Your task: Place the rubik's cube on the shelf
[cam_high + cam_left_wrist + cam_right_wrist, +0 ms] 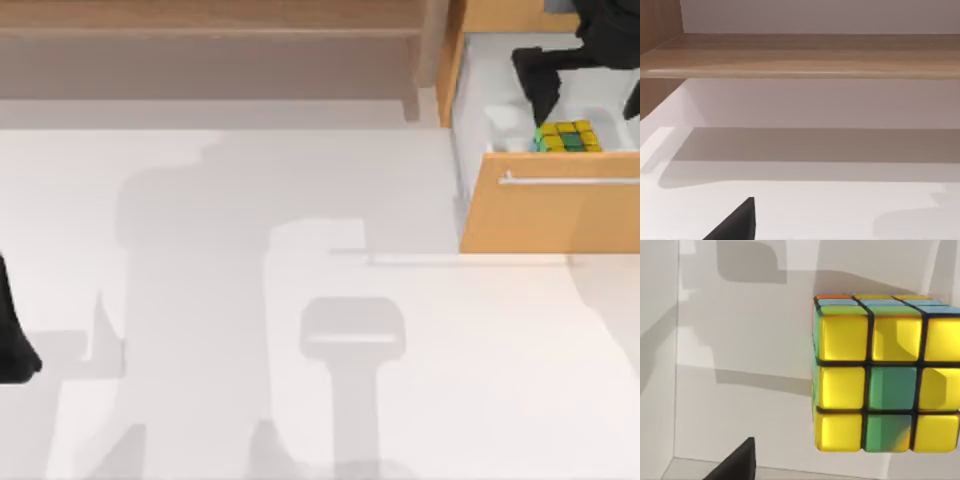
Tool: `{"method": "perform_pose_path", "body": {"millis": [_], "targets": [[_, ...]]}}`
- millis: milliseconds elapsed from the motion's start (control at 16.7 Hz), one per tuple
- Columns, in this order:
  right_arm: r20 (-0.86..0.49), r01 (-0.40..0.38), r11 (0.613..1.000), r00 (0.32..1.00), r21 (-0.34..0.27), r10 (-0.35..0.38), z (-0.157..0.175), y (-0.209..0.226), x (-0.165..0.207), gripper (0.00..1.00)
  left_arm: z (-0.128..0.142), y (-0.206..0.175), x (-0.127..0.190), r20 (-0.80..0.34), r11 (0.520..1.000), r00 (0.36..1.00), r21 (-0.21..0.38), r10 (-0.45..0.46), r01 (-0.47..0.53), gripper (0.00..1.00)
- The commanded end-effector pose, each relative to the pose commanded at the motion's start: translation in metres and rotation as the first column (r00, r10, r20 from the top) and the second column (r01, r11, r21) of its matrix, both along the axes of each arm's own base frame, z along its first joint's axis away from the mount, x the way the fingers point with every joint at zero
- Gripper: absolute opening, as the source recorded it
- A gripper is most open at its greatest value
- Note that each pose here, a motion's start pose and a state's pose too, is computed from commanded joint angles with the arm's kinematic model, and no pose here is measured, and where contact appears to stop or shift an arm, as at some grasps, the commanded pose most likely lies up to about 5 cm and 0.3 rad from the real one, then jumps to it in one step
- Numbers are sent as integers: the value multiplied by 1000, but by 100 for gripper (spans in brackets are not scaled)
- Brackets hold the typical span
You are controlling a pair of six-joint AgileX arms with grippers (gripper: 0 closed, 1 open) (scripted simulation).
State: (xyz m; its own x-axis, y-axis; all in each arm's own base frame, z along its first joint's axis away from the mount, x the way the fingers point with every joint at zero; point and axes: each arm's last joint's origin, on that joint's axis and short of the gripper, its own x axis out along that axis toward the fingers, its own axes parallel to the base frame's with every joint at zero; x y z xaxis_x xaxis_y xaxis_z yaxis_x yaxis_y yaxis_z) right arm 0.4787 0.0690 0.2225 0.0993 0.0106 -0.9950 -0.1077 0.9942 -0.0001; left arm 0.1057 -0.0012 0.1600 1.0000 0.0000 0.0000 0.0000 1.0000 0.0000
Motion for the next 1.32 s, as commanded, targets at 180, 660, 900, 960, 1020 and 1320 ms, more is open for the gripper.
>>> {"method": "perform_pose_path", "body": {"millis": [180, 660, 900, 960, 1020, 1320], "targets": [[1, -6, 1000, 1000, -1, 6, 0, 3, 0, 100, 0, 0, 0, 0, 1000, 1000, 0, 0, 0, 100], [-6, -2, 1000, 1000, -3, 2, -30, 2, -1, 100, 0, 0, 0, 0, 1000, 1000, 0, 0, 0, 100], [-2, 0, 1000, 1000, 0, 0, -58, 1, 9, 100, 0, 0, 0, 0, 1000, 1000, 0, 0, 0, 100], [0, 0, 1000, 1000, 0, 0, -60, 1, 10, 100, 0, 0, 0, 0, 1000, 1000, 0, 0, 0, 100], [0, 0, 1000, 1000, 0, 0, -60, 1, 10, 100, 0, 0, 0, 0, 1000, 1000, 0, 0, 0, 100], [0, 0, 1000, 1000, 0, 0, -60, 1, 10, 77, 0, 0, 0, 0, 1000, 1000, 0, 0, 0, 100]]}}
